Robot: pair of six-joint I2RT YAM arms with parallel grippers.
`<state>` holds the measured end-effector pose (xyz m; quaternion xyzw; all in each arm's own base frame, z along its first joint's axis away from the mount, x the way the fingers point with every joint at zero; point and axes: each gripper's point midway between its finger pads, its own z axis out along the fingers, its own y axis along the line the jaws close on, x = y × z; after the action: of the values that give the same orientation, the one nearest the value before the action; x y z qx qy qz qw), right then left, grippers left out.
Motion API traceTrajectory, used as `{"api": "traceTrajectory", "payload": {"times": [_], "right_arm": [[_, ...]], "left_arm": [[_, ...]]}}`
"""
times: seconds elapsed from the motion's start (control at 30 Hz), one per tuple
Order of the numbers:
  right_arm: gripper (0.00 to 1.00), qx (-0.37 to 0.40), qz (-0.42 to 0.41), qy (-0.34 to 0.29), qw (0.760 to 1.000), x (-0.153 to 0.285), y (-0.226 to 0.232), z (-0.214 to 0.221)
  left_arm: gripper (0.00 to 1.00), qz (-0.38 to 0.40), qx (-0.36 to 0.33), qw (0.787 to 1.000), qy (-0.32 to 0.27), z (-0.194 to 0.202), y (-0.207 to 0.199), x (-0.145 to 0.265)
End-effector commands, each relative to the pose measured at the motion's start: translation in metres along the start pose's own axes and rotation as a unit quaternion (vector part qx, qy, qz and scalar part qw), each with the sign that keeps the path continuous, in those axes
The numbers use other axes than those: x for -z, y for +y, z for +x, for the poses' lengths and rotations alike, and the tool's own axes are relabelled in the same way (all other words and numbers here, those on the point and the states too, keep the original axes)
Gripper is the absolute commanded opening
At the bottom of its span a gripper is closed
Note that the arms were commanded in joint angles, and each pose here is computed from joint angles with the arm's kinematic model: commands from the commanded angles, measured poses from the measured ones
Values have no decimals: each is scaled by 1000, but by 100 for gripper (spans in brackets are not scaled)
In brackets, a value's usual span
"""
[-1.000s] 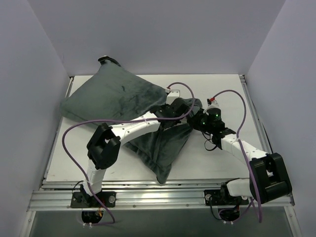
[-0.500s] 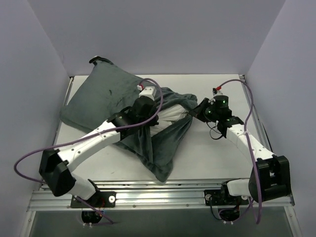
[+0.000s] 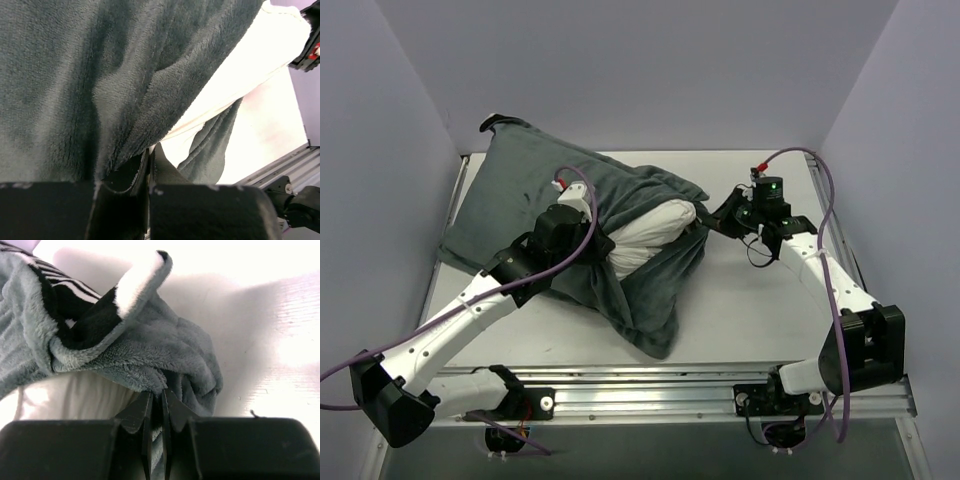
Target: Remove the pillowcase from the pillow
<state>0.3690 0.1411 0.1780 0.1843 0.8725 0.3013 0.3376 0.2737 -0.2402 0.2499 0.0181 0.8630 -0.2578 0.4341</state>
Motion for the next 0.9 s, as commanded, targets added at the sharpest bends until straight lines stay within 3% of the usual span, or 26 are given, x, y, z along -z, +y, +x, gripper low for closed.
{"api": "traceTrajectory", "payload": {"times": [0.0, 0.2, 0.3, 0.47, 0.57, 0.6, 0.7, 0.87], "right_arm": [[0, 19, 154, -202, 967, 19, -79, -97], [0, 76, 89, -77, 990, -9, -64, 16], [6, 105, 64, -41, 992, 5, -61, 43], [22, 183, 75, -25, 980, 51, -49, 39], [33, 205, 36, -50, 977, 69, -12, 33], [42, 210, 18, -50, 976, 71, -1, 35], [57, 250, -43, -66, 965, 80, 36, 42], [64, 329, -103, -63, 937, 85, 72, 72]], "left_arm": [[2, -96, -16, 995, -2, -4, 55, 38], [2, -14, 17, 998, -58, -52, 3, 2], [2, 17, 17, 998, -64, -70, -22, -24], [2, 27, -5, 999, -35, -71, -37, -66], [2, 27, -22, 999, -24, -70, -38, -72], [2, 16, -18, 999, -24, -70, -34, -69], [2, 15, -14, 999, -30, -62, -27, -66], [2, 12, -29, 999, -20, -56, -22, -63]]}}
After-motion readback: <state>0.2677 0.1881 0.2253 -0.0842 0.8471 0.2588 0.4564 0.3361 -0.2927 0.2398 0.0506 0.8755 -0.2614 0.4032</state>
